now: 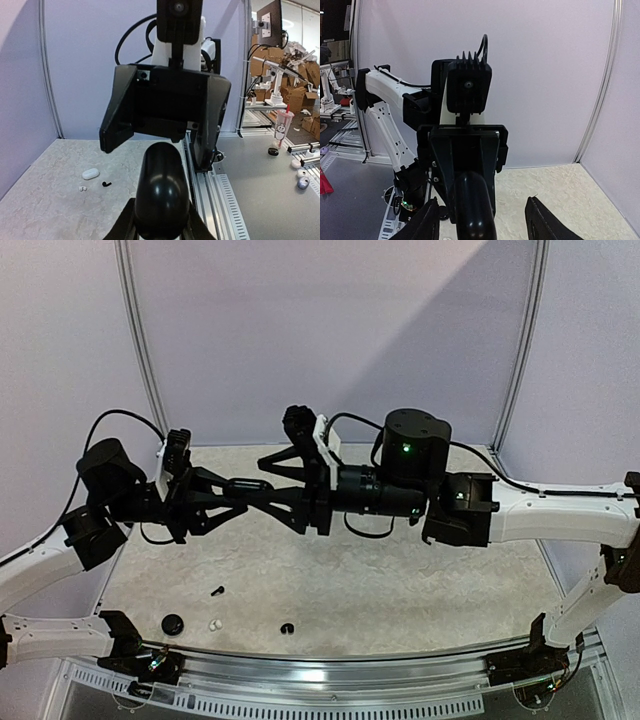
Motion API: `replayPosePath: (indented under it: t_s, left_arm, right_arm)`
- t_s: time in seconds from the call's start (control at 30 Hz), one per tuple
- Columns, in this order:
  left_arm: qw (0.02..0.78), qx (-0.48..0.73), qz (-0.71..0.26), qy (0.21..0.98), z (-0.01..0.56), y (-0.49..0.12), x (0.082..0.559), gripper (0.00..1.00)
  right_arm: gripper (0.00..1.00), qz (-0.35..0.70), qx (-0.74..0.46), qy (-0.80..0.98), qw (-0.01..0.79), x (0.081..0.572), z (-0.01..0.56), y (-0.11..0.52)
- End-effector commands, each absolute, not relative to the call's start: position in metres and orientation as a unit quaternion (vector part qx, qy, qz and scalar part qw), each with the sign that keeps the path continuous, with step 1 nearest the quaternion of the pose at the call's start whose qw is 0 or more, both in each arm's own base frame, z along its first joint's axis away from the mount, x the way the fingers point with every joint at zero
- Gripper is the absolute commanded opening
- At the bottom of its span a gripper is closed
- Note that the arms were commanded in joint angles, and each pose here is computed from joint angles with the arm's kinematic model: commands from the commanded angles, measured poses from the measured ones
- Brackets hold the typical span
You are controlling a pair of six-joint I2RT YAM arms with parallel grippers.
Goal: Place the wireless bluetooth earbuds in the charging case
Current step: Open the charging case.
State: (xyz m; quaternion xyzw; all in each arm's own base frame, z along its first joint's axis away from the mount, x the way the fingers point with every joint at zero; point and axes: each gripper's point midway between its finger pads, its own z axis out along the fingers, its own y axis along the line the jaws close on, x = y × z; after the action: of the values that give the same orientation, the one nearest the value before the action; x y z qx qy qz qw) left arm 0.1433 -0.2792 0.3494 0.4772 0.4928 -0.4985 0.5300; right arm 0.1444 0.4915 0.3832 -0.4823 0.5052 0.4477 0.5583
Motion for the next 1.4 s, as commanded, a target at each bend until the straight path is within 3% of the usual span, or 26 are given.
replayPosePath:
  t_s: [0.0,0.37,0.63,0.87,1.37]
  left_arm:
    - [0.536,0.505,-0.477,0.481,0.350,-0.279,0.136,0.00]
    - [0.537,0.507,-0.478,0.476,0.352,-0.279,0.134,0.00]
    - [0.533,0.562,-0.451,0.444,0.342,-0.280,0.124,0.00]
    - [0.514,0.603,-0.424,0.438,0.322,-0.279,0.118,0.00]
    - [0.504,0.612,-0.424,0.439,0.316,-0.277,0.113,0.00]
  right_arm:
    - [0.58,0.426,-0.485,0.529,0.551,0.155,0.373,0.500]
    - [0.62,0.410,-0.507,0.543,0.530,0.154,0.357,0.503]
    - [0.49,0.390,-0.485,0.567,0.539,0.167,0.356,0.500]
    - [0.45,0.394,-0.473,0.572,0.542,0.169,0.363,0.498]
    - [0.50,0.404,-0.464,0.577,0.537,0.172,0.361,0.495]
